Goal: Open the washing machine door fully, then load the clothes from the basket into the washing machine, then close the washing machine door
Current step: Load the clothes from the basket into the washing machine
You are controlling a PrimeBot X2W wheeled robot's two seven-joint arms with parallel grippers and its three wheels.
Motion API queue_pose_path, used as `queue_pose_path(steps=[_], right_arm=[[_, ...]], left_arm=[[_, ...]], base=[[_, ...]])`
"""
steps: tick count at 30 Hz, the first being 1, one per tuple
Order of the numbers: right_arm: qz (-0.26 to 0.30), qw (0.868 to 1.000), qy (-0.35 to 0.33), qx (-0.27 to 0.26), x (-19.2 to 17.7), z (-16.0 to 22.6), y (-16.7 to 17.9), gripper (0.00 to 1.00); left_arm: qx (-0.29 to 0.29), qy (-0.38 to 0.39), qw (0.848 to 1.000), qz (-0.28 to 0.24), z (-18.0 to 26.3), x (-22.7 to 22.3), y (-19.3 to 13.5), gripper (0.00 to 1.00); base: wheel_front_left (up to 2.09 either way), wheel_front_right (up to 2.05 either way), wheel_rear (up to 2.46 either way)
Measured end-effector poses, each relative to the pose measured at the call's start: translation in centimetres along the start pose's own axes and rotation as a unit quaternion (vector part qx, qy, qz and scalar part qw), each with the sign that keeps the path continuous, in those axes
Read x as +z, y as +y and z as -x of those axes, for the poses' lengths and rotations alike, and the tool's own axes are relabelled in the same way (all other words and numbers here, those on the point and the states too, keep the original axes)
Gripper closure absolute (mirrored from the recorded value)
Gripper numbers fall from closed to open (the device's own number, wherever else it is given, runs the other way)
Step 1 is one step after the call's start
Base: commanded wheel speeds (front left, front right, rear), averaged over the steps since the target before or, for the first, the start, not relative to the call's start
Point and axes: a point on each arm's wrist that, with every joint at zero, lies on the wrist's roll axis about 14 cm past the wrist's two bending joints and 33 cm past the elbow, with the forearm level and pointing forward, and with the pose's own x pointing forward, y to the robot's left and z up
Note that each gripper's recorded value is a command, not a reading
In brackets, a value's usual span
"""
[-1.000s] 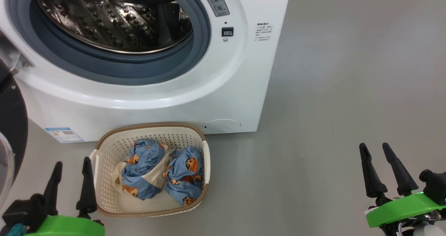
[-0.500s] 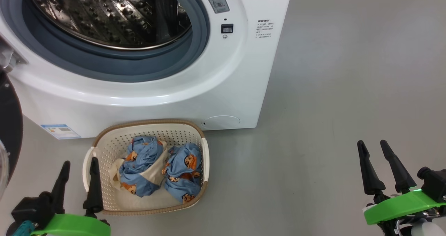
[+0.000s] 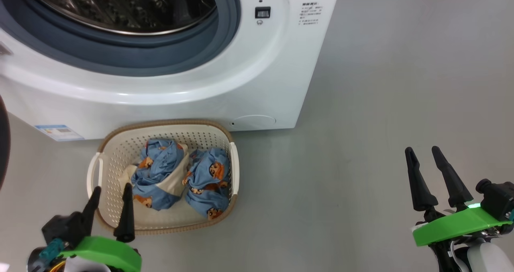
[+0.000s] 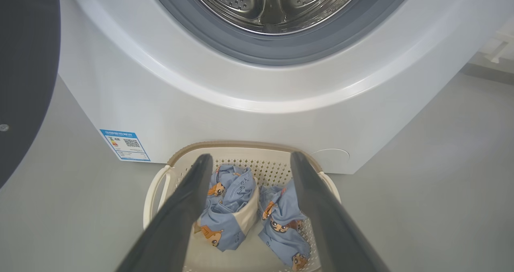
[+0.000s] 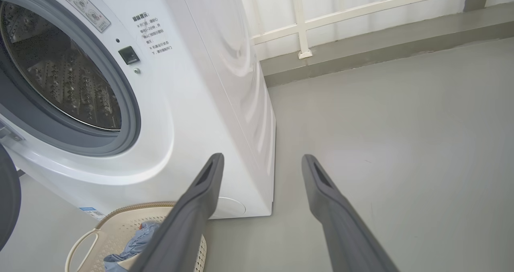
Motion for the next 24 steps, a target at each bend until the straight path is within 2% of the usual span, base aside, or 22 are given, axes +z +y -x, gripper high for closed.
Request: queue_pose_path(steps=[11, 24], right_arm=[[-0.003, 1.000, 0.016, 0.002, -1.9, -2.8, 0.0, 0.00], [-0.006, 0.999, 0.037, -0.003, -4.9, -5.9, -0.5, 0.00]], left_arm=[[-0.016, 0.075, 0.997, -0.008, -3.8, -4.5, 0.1, 0.00], [-0.019, 0.149, 0.988, -0.026, -8.4, -9.2, 1.6, 0.00]], base=[[0.00, 0.00, 0.00], [0.00, 0.00, 0.00]])
